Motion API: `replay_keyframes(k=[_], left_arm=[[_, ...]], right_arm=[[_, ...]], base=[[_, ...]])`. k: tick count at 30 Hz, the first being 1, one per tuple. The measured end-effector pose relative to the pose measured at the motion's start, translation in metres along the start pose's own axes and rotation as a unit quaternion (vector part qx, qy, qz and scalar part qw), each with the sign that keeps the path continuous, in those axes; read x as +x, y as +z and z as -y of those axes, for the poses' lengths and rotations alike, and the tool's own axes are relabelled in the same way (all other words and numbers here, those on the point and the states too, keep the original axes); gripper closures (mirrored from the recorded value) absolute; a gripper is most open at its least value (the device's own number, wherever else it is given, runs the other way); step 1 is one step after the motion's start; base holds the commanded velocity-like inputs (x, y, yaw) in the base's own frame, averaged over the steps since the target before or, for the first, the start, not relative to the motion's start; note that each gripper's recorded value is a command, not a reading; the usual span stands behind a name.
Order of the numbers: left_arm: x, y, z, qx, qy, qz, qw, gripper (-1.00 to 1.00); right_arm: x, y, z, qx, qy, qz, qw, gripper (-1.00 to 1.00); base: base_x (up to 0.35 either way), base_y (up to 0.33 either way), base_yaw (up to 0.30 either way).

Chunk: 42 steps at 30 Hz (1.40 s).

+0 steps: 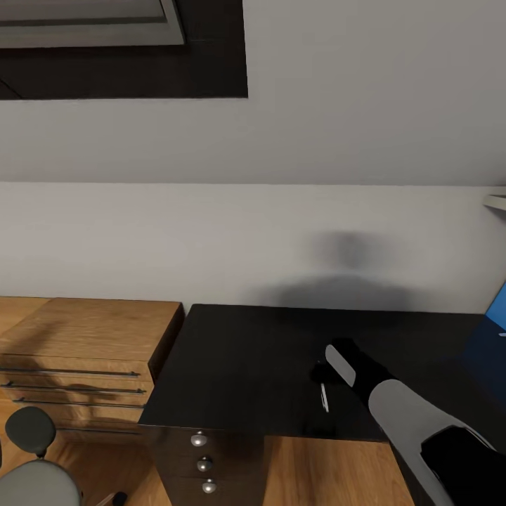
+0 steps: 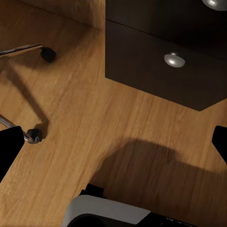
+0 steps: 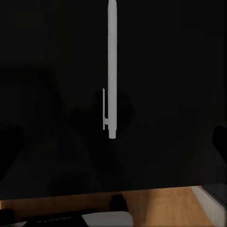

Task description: In the bedroom, organize the workspace by keeping the computer under the desk, ensuring the monitor is on the desk, placing the keyboard on the desk next to the monitor, placing the mouse on the desk next to the keyboard, moving the folder from the swivel chair onto the desk next to the mouse, stacking the notebook on top of the folder with the pen on top of the notebook, and positioning the swivel chair next to the desk.

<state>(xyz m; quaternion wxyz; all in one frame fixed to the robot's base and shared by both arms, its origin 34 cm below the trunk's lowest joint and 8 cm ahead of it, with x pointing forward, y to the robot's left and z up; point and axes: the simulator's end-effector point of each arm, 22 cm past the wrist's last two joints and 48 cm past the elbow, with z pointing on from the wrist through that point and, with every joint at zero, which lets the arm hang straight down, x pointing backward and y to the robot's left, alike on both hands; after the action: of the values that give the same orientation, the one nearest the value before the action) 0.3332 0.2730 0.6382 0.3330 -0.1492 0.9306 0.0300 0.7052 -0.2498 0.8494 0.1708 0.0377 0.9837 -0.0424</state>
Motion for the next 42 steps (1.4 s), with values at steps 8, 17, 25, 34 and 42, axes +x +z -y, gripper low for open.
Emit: replay_keyframes(k=[8,17,25,34,42], left_arm=[[0.0,0.0,0.0,0.0,0.0,0.0,1.0,-1.0],[0.0,0.0,0.0,0.0,0.0,0.0,1.0,-1.0],[0.004,0.008,0.0,0.0,0.0,0.0,1.0,-1.0],[0.008,0.017,0.0,0.0,0.0,0.0,1.0,-1.0],[0.01,0.021,0.0,0.0,0.0,0.0,1.0,-1.0]], right_arm=[[-0.012,-0.008,0.001,0.001,-0.002,0.001,1.0,-1.0],[-0.025,-0.016,0.005,0.006,0.0,-0.001,1.0,-1.0],[-0.026,-0.009,0.004,0.007,0.0,-0.003,1.0,-1.0],[-0.021,0.003,0.004,0.009,0.0,-0.01,0.9999,-1.0],[-0.019,0.008,0.004,0.009,0.0,-0.011,0.9999,-1.0]], base=[[0.0,0.0,0.0],[0.0,0.0,0.0],[0.0,0.0,0.0],[0.0,0.0,0.0],[0.0,0.0,0.0]])
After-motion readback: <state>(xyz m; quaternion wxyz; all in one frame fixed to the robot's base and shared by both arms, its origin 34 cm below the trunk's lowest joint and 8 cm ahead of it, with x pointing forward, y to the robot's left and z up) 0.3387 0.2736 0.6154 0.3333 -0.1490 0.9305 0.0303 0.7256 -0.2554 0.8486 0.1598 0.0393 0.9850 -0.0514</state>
